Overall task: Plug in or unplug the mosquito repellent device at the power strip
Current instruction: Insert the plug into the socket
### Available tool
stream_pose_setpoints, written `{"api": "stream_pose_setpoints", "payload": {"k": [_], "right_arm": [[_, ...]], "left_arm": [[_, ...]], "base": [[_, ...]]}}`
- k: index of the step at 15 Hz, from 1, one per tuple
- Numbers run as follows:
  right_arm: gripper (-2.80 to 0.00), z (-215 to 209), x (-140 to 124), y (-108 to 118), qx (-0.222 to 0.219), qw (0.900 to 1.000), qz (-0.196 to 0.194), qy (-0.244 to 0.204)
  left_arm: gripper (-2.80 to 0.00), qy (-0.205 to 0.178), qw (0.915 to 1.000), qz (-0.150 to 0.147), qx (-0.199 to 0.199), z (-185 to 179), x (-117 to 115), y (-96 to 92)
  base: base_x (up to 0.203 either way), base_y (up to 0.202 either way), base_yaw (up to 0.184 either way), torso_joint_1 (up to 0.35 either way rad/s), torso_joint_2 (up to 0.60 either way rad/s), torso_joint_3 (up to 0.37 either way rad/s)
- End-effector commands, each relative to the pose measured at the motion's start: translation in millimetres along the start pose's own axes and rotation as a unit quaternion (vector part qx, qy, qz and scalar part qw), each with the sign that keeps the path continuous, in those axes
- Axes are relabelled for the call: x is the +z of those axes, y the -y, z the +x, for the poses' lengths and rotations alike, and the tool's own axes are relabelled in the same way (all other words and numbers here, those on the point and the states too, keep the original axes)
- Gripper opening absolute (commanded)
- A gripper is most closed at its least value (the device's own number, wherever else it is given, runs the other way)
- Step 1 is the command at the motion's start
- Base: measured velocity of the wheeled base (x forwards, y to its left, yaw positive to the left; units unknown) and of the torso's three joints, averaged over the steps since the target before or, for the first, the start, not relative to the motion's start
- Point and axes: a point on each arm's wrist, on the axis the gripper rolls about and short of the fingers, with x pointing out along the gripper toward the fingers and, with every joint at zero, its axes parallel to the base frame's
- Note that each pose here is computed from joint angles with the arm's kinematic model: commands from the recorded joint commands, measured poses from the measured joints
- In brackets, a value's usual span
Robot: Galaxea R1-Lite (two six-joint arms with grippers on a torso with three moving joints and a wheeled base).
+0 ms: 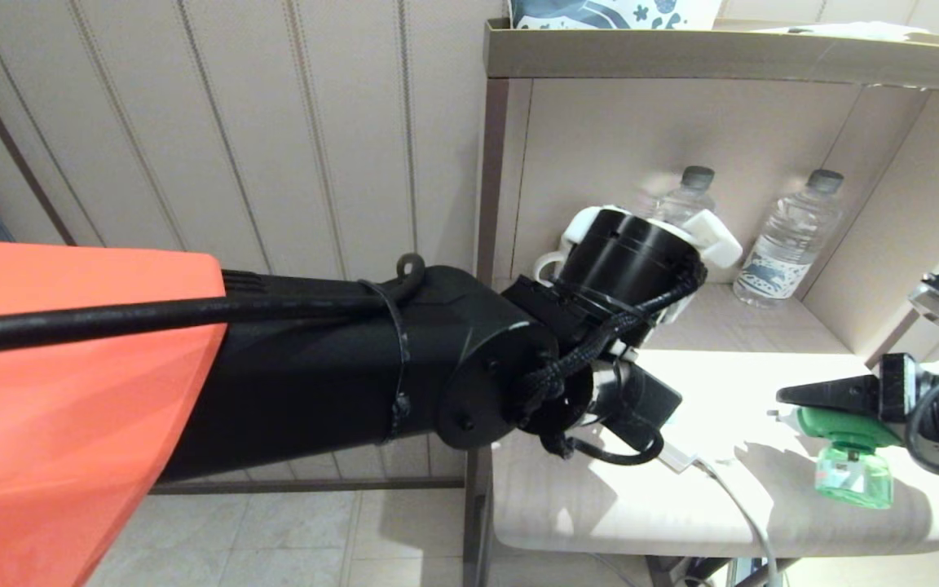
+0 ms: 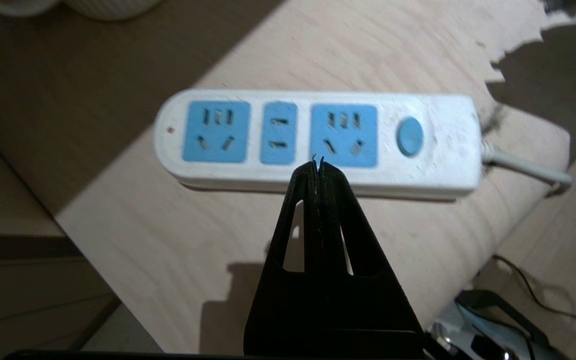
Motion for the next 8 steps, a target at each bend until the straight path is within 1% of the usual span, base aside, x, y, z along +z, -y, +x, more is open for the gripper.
{"api": "stream_pose_setpoints", "payload": {"k": [1, 3, 4, 5, 7, 8], "right_arm": [[-2.80, -1, -1, -1, 0.003, 1.000, 0.000, 0.001], [-2.80, -2, -1, -1, 0.002, 1.000, 0.001, 0.000], [-2.80, -1, -1, -1, 0.002, 1.000, 0.001, 0.000], [-2.80, -1, -2, 0, 0.002, 1.000, 0.001, -0.001], [-2.80, 0, -3, 0, 0.003, 1.000, 0.001, -0.005], [-2.80, 1, -5, 1, 0.002, 1.000, 0.003, -0.008]], "left_arm": [[-2.80, 0.005, 0.9996, -0.005, 0.028, 29, -3, -11.6], [-2.80, 0.032, 0.9981, 0.008, 0.052, 60, -11, -13.2], [-2.80, 0.045, 0.9969, 0.009, 0.064, 72, -15, -15.1], [-2.80, 0.049, 0.9961, 0.008, 0.073, 81, -19, -18.1], [-2.80, 0.070, 0.9939, -0.001, 0.085, 88, -20, -25.9], [-2.80, 0.074, 0.9928, -0.005, 0.094, 89, -19, -32.9]], "base": [[0.000, 0.000, 0.000, 0.000, 0.00, 0.000], [0.000, 0.000, 0.000, 0.000, 0.00, 0.000], [0.000, 0.000, 0.000, 0.000, 0.00, 0.000], [0.000, 0.000, 0.000, 0.000, 0.00, 0.000], [0.000, 0.000, 0.000, 0.000, 0.00, 0.000], [0.000, 0.000, 0.000, 0.000, 0.00, 0.000]]}}
